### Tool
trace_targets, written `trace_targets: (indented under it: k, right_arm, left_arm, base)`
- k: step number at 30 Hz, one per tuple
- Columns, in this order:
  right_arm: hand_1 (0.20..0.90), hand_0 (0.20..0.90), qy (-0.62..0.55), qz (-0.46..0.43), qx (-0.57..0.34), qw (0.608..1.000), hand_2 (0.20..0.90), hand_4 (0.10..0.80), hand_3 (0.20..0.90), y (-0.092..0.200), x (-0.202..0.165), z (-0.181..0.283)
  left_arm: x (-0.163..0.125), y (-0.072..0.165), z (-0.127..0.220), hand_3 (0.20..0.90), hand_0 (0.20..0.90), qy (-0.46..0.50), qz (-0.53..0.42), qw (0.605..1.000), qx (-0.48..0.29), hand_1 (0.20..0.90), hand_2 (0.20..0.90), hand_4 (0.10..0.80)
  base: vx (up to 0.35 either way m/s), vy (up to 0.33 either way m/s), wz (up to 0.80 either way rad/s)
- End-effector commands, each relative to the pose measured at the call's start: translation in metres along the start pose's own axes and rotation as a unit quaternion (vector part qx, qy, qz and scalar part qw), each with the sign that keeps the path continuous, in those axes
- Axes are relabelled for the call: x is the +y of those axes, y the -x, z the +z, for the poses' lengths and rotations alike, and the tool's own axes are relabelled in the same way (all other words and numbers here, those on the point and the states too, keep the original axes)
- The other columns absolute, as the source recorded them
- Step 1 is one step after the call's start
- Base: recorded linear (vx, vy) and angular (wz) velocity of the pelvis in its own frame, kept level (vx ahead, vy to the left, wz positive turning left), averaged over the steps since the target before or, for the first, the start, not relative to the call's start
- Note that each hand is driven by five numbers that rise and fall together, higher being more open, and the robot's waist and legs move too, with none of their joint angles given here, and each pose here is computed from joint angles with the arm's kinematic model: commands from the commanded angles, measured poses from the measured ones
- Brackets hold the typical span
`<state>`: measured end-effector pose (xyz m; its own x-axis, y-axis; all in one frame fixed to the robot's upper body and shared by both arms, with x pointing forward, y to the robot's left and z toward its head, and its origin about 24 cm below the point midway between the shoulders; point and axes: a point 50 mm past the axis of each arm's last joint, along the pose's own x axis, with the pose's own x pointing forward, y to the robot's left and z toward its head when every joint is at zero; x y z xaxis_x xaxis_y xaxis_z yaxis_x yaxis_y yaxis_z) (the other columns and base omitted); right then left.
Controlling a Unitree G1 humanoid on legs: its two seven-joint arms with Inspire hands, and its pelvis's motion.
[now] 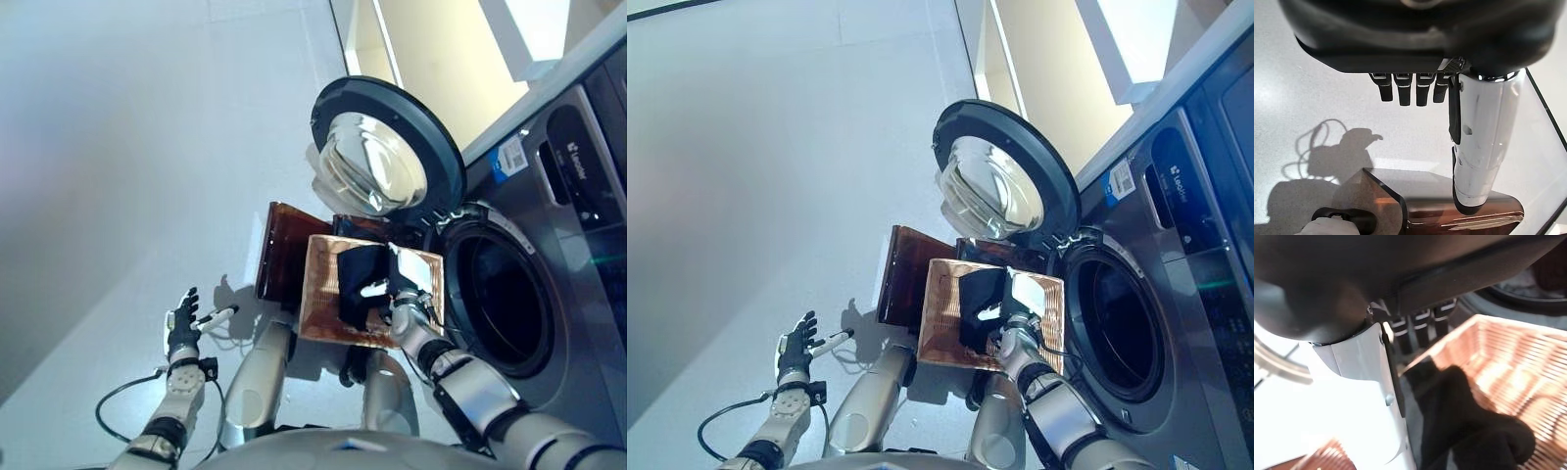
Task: Pick up the clothes and place them into the washing machine
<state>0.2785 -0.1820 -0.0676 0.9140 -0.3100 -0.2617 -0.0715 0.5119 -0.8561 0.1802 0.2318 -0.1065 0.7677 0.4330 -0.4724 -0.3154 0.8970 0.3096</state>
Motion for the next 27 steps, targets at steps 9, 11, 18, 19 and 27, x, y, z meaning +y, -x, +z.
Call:
trace_targets:
  k: [9,11,18,19,27]
  right_arm:
    - [0.900,0.900,-0.029,-0.026,0.040,0.998,0.900,0.800,0.900,-0.002,-0.008,-0.015]
    - [0.900,0.900,-0.028,-0.028,0.043,0.998,0.900,0.800,0.900,-0.002,-0.009,-0.016]
    - [0.900,0.900,-0.024,-0.050,0.043,0.998,0.900,0.800,0.900,-0.011,-0.021,-0.012]
    - [0.900,0.900,-0.023,-0.053,0.041,0.997,0.900,0.800,0.900,-0.012,-0.023,-0.010]
    - [0.900,0.900,-0.017,-0.093,0.033,0.995,0.900,0.800,0.900,-0.029,-0.050,0.005]
  left_arm:
    - [0.006,-0.002,0.003,0.900,0.900,0.014,0.024,1.000,-0.015,0.900,0.900,0.800]
    - [0.006,-0.003,0.005,0.900,0.900,0.014,0.025,0.999,-0.018,0.900,0.900,0.800]
    - [0.005,-0.005,0.014,0.900,0.900,0.019,0.027,0.999,-0.034,0.900,0.900,0.800]
    - [0.003,-0.005,0.016,0.900,0.900,0.021,0.025,0.999,-0.040,0.900,0.900,0.800]
    - [-0.004,-0.010,0.038,0.900,0.900,0.035,0.018,0.996,-0.081,0.900,0.900,0.800]
  base:
    - [-0.041,0.012,0.00]
    - [0.028,-0.011,0.01]
    - [0.012,0.006,0.04]
    - [0.000,0.000,0.00]
    - [0.010,0.002,0.09]
